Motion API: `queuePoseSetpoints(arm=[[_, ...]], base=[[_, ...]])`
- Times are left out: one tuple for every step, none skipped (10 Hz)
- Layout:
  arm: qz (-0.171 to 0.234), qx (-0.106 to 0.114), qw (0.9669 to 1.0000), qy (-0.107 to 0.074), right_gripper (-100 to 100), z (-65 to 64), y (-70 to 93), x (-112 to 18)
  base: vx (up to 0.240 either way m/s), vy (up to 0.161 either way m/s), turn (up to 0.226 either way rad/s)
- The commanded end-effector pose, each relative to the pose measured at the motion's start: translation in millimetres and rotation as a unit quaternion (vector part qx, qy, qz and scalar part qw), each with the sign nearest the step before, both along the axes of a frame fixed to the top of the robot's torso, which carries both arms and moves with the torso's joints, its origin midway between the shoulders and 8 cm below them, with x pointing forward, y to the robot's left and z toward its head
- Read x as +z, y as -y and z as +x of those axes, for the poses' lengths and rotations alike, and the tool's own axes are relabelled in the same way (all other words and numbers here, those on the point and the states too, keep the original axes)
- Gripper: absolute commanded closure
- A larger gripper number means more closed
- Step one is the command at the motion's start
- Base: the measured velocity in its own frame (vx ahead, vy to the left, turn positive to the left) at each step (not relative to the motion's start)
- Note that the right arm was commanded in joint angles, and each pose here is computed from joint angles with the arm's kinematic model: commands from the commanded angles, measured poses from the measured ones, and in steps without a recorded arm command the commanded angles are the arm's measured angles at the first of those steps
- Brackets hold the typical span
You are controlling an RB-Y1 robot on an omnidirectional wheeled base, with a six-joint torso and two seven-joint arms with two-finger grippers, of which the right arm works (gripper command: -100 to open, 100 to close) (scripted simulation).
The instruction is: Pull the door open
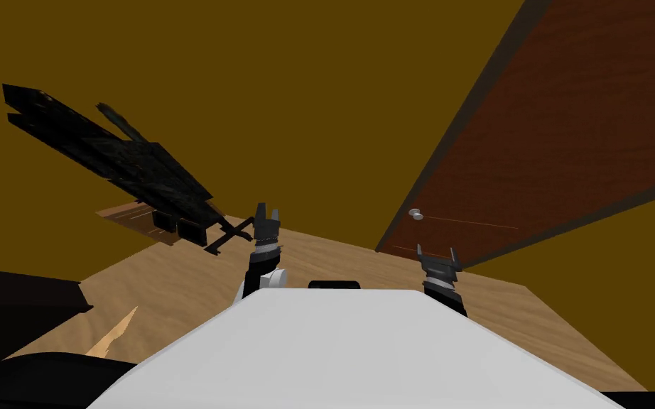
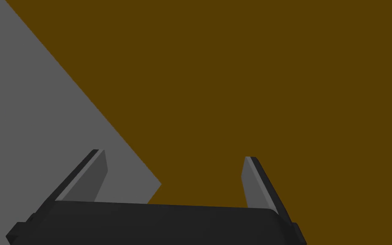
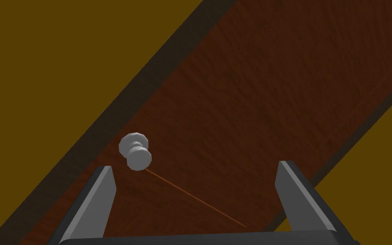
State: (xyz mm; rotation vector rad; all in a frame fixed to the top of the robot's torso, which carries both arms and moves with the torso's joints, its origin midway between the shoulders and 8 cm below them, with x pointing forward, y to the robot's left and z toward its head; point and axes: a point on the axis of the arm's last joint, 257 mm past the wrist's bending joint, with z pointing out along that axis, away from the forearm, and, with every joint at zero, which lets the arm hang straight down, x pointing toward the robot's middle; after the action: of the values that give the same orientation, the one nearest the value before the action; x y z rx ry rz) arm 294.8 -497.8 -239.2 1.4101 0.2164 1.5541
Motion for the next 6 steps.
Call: queuePoseSetpoints(arm=[[0.019,-0.008,0.9998,0.002,-100,-6.1,11.4,-6.3],[0.031,-0.013,0.9994,0.004,-100,-10.9,18.1,-11.4],[0.042,-0.018,0.9989,0.005,-100,-15.9,24.7,-16.6],[0.053,-0.024,0.9983,0.006,-100,-21.1,31.2,-21.6],[0.064,-0.030,0.9975,0.008,-100,-26.5,37.6,-26.6],[0.075,-0.036,0.9965,0.010,-100,-32.0,44.0,-31.5]], base=[[-0.012,-0.105,0.221],[-0.024,-0.105,0.197],[-0.040,-0.099,0.185],[-0.033,-0.086,0.207],[-0.017,-0.091,0.278],[-0.033,-0.103,0.224]])
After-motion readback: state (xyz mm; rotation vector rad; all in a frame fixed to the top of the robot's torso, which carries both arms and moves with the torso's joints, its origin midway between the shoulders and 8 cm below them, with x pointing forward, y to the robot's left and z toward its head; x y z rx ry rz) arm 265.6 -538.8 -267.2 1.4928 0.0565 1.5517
